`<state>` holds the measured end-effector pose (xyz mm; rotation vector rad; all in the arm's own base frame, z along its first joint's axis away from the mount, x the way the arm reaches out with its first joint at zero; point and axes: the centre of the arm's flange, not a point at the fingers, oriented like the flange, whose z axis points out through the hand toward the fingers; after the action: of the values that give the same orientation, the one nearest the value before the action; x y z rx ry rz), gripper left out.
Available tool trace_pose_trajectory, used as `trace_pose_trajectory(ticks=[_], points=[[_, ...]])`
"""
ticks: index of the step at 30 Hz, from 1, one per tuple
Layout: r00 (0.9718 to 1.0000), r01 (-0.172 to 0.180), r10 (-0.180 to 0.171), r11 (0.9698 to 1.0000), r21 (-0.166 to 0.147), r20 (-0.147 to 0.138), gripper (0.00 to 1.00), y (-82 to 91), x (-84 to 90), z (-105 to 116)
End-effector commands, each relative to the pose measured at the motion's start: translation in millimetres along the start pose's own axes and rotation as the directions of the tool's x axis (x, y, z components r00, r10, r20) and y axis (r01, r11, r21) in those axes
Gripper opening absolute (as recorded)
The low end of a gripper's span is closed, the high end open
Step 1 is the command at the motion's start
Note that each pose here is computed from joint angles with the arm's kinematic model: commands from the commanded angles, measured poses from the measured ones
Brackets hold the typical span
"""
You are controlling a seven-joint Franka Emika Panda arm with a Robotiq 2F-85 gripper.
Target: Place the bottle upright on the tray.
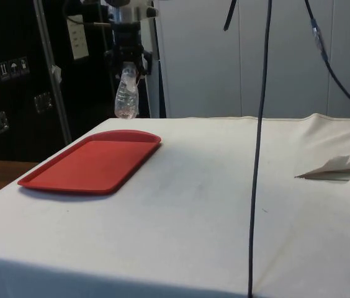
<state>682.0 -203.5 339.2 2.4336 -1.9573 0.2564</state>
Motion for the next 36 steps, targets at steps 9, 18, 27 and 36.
trace_pose_trajectory(ticks=[9,18,27,36], points=[[0.9986,0.002,-0.002,0.9999,-0.015,-0.052,0.33,-7.2,0.6,0.3],[0.9904,-0.008,0.003,0.9991,-0.041,-0.138,0.33,-18.7,2.4,1.7],[0.9794,-0.015,0.002,0.9980,-0.062,-0.202,0.33,-26.8,3.9,2.8],[0.9660,-0.022,0.000,0.9965,-0.081,-0.258,0.33,-34.3,2.4,5.4]])
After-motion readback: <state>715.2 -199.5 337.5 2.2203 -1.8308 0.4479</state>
